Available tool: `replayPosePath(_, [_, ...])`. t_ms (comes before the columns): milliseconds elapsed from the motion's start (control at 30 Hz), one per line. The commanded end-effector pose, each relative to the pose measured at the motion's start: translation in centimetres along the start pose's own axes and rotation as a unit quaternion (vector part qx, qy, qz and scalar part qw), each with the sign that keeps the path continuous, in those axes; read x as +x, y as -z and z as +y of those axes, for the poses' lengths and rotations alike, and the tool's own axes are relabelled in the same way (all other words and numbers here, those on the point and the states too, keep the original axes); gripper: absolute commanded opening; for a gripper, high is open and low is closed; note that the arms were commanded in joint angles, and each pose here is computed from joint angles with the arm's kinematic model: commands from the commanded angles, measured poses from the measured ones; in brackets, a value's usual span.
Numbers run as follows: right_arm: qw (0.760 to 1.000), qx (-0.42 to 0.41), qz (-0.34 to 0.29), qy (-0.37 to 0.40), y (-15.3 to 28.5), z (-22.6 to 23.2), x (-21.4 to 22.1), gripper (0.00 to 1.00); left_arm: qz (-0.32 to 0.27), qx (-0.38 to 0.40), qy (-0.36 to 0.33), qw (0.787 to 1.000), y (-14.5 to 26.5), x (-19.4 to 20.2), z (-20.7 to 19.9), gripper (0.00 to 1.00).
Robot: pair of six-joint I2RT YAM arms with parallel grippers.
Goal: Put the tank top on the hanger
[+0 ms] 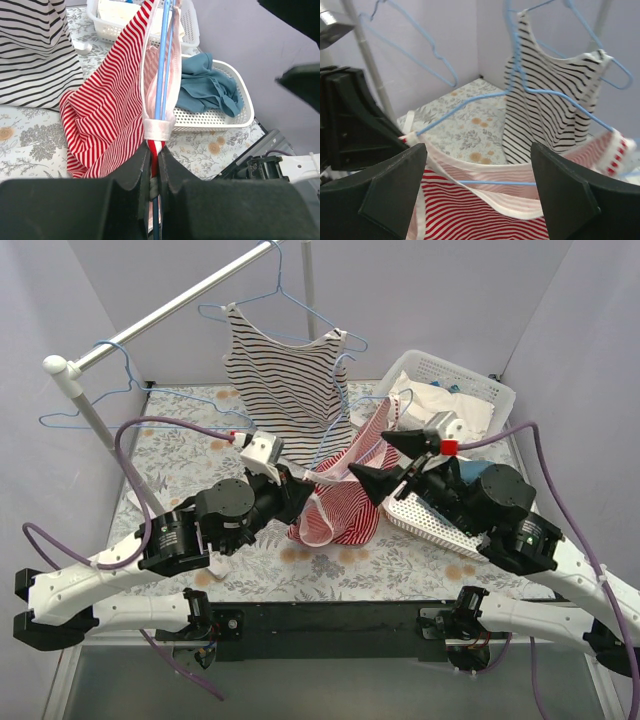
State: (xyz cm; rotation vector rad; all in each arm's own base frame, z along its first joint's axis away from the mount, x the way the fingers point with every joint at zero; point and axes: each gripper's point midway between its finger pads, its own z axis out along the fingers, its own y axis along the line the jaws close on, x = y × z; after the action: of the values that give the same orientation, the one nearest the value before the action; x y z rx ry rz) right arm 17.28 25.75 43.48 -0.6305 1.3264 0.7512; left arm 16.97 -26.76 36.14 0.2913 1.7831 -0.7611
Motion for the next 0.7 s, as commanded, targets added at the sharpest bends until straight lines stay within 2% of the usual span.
replayPosePath(0, [0.976,0.189,-0.047,-0.101,2.9,-6.2,0.2,0.9,-0.03,-0.018,0.041,0.999,2.7,-3.8,0.9,0.0])
replayPosePath(33, [0.954,0.267,-0.054,-0.122,4.4,-8.7,1.0,0.89,-0.033,-0.026,0.043,0.998,2.9,-4.2,1.2,0.0])
replayPosePath(67, [0.945,0.284,-0.058,-0.152,4.8,-9.1,2.1,0.88,-0.037,-0.03,0.046,0.998,3.2,-4.7,1.3,0.0])
replayPosePath(133, [0.944,0.293,-0.04,-0.149,5.1,-9.2,5.0,0.87,-0.053,-0.044,0.058,0.996,4.0,-6.4,1.8,0.0])
replayPosePath(267, [0.956,0.26,0.007,-0.136,3.4,-7.7,8.6,0.86,-0.071,-0.067,0.07,0.993,5.3,-9.2,2.3,0.0])
replayPosePath(433, [0.957,0.244,0.068,-0.141,1.6,-6.4,13.6,0.87,-0.068,-0.077,0.072,0.992,7.6,-12.2,2.6,0.0])
replayPosePath(500, [0.957,0.24,0.08,-0.144,0.6,-6.3,14.9,0.87,-0.046,-0.092,0.058,0.993,7.8,-11.8,3.0,0.0])
replayPosePath(600, [0.953,0.236,0.119,-0.147,-0.5,-6.3,18.4,0.87,-0.051,-0.11,0.071,0.99,9.0,-12.8,3.9,0.0])
replayPosePath(667, [0.95,0.215,0.141,-0.175,-1.4,-6.4,20.3,0.88,-0.055,-0.121,0.079,0.988,9.4,-12.9,4.4,0.0])
